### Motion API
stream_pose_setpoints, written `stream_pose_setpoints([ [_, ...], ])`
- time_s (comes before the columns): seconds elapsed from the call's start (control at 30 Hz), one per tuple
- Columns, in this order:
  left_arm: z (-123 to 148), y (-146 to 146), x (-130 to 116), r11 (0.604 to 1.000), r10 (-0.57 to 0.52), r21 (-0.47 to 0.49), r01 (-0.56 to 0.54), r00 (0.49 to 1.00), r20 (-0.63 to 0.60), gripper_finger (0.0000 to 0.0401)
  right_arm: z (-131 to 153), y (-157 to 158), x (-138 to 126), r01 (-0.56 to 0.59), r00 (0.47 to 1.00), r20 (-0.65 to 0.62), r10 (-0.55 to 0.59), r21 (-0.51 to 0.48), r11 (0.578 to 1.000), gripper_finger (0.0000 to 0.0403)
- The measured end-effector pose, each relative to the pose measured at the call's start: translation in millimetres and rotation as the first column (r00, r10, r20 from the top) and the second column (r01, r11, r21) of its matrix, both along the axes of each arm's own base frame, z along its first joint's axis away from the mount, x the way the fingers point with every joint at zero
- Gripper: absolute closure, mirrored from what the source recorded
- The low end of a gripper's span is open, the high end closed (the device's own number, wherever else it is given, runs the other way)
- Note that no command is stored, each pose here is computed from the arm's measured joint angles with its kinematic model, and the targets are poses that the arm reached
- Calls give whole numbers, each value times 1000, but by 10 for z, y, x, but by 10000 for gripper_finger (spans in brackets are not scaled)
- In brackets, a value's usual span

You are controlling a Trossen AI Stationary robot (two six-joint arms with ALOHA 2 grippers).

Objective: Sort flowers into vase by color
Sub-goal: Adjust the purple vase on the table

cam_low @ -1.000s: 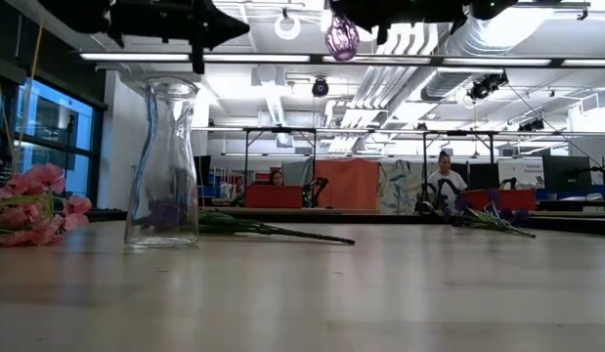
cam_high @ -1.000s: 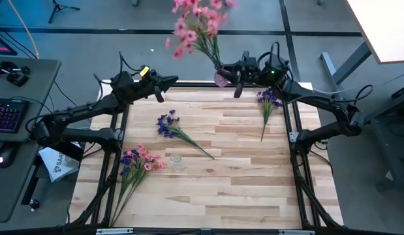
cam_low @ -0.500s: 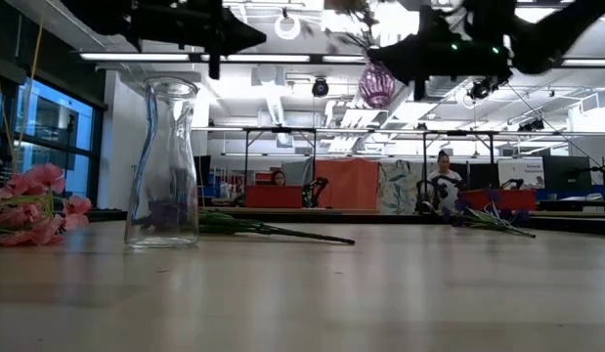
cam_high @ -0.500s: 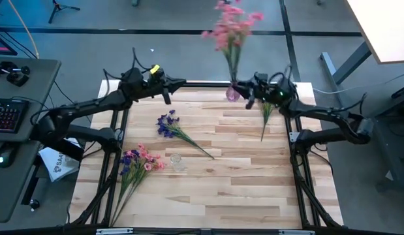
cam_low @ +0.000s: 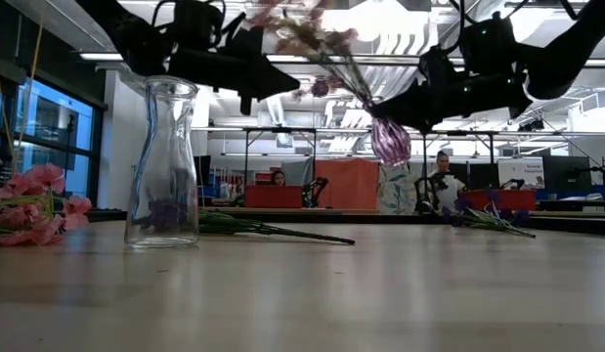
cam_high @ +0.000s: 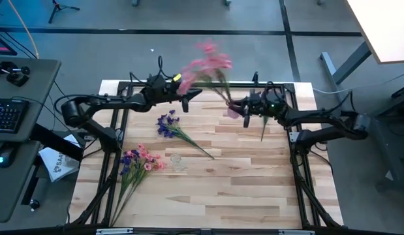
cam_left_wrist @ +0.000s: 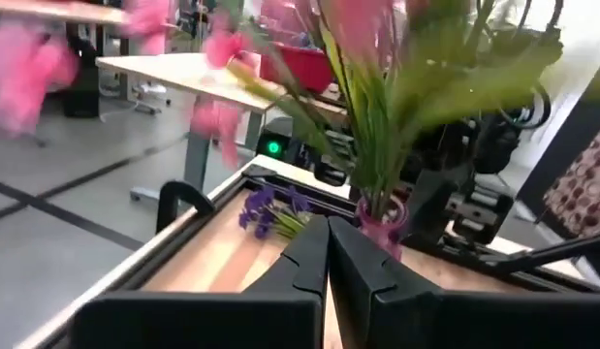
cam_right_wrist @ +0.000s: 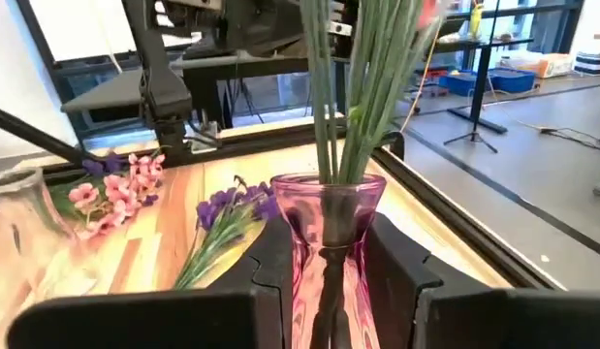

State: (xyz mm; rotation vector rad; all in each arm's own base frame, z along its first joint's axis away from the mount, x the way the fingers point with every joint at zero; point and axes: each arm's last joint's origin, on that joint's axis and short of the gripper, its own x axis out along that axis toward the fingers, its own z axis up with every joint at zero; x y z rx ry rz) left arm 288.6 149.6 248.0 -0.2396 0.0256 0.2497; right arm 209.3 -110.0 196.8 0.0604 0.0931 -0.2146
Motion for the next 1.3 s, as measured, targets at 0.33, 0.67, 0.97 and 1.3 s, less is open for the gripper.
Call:
stream_pose_setpoints([
  [0.33, -11, 7, -15, 994, -68, 80, 71, 997, -39, 401, -278, 70, 123, 89, 989, 116, -87, -7, 996, 332],
  [0.67, -110, -11, -6, 966, -84, 227, 120, 983, -164, 401, -747, 212, 265, 174, 974, 147, -170, -13, 985, 332],
  [0.97, -497, -114, 206, 965, -147, 171, 197, 953, -266, 401, -983, 118, 669, 106, 990, 103, -100, -51, 993, 332],
  [1.3, -770, -94, 299, 966, -143, 163, 202, 938, -315, 401, -982, 5, 746, 77, 992, 109, -65, -107, 991, 332],
])
